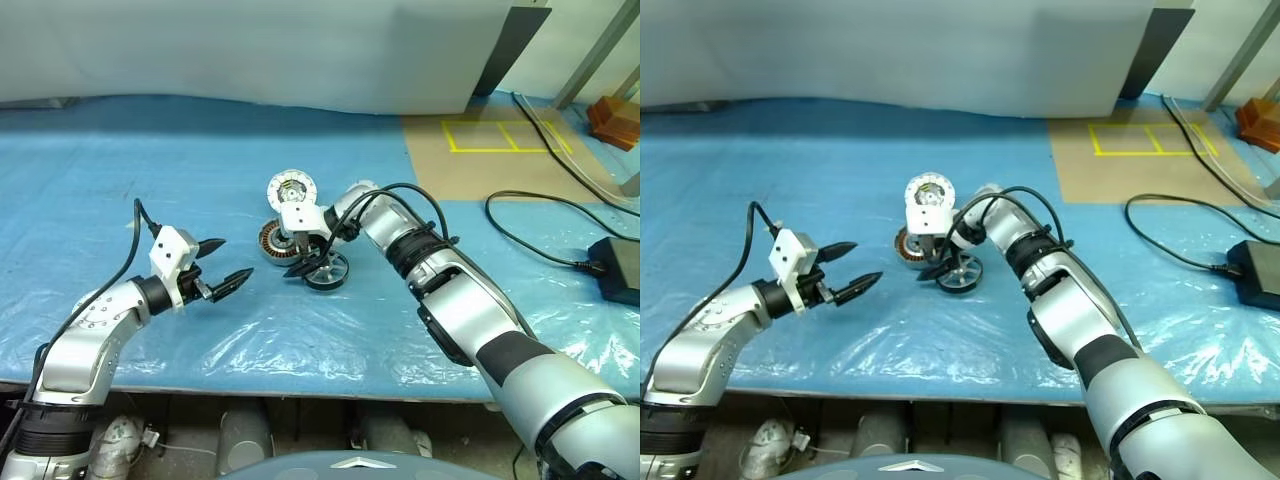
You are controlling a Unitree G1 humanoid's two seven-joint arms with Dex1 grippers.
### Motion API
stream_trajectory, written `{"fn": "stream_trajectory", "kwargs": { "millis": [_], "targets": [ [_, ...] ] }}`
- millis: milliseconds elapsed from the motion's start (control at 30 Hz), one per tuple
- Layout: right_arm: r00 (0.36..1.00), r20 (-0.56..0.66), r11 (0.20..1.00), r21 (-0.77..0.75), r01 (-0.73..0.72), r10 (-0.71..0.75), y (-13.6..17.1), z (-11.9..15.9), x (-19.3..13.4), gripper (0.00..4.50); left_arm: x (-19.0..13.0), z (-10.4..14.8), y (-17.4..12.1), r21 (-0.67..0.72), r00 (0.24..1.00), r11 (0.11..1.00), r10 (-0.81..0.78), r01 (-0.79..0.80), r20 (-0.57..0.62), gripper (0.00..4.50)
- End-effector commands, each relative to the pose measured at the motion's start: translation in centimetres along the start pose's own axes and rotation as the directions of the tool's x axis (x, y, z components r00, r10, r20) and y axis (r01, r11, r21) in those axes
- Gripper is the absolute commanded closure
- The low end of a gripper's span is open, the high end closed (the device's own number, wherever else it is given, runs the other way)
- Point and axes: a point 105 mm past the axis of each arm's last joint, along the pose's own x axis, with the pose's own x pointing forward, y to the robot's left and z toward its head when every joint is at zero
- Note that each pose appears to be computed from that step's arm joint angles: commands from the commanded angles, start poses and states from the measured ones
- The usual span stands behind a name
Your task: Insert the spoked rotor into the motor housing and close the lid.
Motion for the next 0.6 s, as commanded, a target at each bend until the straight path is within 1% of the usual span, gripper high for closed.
{"fn": "stream_trajectory", "kwargs": {
  "millis": [33, 167, 300, 467, 600],
  "targets": [
    [1.0, -0.016, 1.0, 0.01, 0.006, -0.006, 0.1, -0.4, 0.0, 0.02, 0.3, 0.9, -0.2, 0.023, 0.999, 1.0, -0.009, 0.008, 0.033, 0.0],
    [1.0, -0.013, 1.0, 0.021, 0.014, -0.014, -0.1, -0.4, -0.3, 0.02, 0.5, 1.0, -0.4, 0.022, 0.999, 1.0, -0.015, 0.014, 0.039, 0.0],
    [0.999, 0.041, 0.999, 0.046, 0.012, -0.014, -0.4, 0.4, -1.5, 0.02, 0.5, 0.8, -0.6, 0.017, 0.999, 1.0, -0.017, 0.016, 0.035, 0.0],
    [0.997, 0.076, 0.996, 0.087, 0.013, -0.019, -0.6, 0.7, -2.6, 0.02, 0.5, 0.7, -0.9, 0.01, 0.999, 1.0, -0.021, 0.02, 0.032, 0.0],
    [0.999, 0.005, 0.996, 0.085, 0.036, -0.037, -0.4, -1.1, -2.1, 0.02, 0.7, 0.4, -1.0, 0.013, 0.999, 1.0, -0.029, 0.029, 0.021, 0.0]
  ]
}}
